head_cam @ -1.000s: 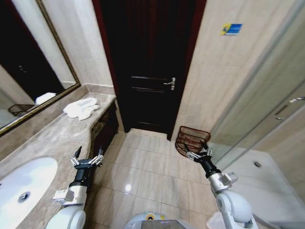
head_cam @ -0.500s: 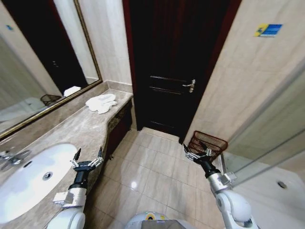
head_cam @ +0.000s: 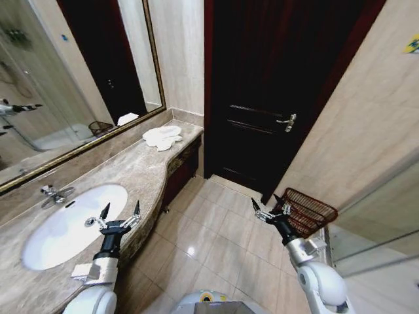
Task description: Discard the used towel into the hamper.
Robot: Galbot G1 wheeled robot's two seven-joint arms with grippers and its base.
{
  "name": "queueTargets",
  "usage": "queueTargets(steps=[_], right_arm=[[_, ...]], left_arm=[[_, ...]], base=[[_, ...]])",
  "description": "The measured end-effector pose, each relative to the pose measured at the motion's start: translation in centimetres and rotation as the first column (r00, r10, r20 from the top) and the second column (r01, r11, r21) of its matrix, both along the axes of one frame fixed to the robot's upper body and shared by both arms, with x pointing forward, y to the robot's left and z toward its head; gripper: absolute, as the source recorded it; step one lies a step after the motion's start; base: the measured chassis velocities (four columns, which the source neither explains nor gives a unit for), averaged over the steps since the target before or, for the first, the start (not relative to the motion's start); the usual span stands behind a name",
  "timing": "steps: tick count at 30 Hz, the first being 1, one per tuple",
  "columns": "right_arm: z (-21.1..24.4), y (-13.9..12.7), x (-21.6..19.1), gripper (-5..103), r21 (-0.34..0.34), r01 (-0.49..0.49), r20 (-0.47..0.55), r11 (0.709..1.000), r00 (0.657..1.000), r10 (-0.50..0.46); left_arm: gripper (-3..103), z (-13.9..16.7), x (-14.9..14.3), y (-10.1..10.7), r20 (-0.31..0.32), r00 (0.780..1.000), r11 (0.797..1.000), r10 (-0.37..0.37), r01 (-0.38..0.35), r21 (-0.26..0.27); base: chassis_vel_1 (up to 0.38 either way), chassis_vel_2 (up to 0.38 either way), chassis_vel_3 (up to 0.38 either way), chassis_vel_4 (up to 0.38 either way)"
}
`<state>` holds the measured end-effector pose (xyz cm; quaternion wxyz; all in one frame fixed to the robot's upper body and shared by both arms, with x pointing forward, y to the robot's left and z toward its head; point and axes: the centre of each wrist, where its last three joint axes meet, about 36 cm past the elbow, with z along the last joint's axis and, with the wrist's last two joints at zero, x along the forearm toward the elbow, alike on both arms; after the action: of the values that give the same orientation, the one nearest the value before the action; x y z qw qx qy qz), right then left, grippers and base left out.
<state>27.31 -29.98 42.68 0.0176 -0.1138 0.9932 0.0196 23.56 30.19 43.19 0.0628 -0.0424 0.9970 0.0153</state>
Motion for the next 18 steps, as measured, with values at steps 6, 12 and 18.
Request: queueTargets(steps=[6,12,18], right_arm=[[-0.24,-0.09,0.16,100,0.005,-0.014,-0.001,1.000,1.000,0.014],[-0.43,-0.04,0.23,100,0.005,-0.017,-0.001,1.000,1.000,0.017],[-0.41,-0.03,0.32,100,0.004,-0.018,0.002,1.000,1.000,0.018]], left_arm=[[100,-0.04,-0.06,0.05,-0.002,1.000,1.000,-0.004,0.004,0.004],[100,0.08,-0.04,-0.04,0.005,1.000,1.000,-0.009,0.009,0.005],[100,0.15,-0.03,-0.04,0.007,1.000,1.000,-0.010,0.010,0.006]], base=[[0.000,0.000,0.000,0.000],[0.000,0.000,0.000,0.000],[-0.051,0.061,0.061,-0.058]])
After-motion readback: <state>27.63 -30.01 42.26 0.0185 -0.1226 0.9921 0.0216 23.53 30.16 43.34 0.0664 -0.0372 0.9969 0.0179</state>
